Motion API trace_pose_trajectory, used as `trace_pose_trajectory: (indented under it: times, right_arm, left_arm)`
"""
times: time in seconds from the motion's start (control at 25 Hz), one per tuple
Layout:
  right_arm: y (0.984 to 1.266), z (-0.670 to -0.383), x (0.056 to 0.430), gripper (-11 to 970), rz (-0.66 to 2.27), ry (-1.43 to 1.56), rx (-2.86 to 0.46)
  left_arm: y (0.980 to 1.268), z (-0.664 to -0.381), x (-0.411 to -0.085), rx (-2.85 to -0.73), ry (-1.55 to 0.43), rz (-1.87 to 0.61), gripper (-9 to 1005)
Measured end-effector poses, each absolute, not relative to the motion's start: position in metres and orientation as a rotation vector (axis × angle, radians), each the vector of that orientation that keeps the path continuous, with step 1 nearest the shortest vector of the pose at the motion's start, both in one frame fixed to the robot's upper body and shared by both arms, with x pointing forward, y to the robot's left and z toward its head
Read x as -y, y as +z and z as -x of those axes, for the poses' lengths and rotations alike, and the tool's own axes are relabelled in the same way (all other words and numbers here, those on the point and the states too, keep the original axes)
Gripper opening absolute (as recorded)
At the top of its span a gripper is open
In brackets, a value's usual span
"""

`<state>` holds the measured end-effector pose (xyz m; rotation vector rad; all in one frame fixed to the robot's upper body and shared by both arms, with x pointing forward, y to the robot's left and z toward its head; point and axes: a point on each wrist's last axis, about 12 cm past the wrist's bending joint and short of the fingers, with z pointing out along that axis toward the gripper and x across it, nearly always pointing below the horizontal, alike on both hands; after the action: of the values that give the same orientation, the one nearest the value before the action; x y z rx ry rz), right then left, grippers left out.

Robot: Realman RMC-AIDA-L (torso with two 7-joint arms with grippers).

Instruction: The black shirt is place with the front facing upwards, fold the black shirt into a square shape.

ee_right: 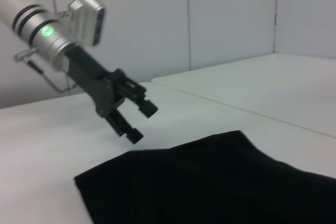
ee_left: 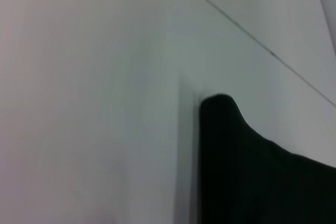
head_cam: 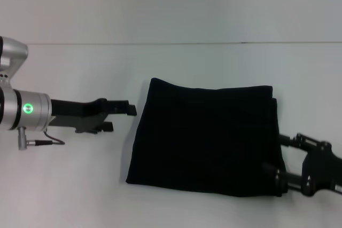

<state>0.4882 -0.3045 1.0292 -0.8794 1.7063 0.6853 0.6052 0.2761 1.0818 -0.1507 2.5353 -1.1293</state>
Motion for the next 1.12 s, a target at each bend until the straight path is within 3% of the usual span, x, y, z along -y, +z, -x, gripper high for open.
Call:
trace_pose_trajectory:
  times: [0.4,1.12]
  right_arm:
    - [1.021,-0.477,0.301,811,0.891,0.682,-1.683]
    - [1.021,-0.474,0.298,808,0.891,0.713,-1.676]
  left_arm:
    - [1.077,-0.598,-0.26,-2.589,-1.216,0.135,862]
    - [1.067,-0.604,-0.225,-2.596,-1.136,0.071,846]
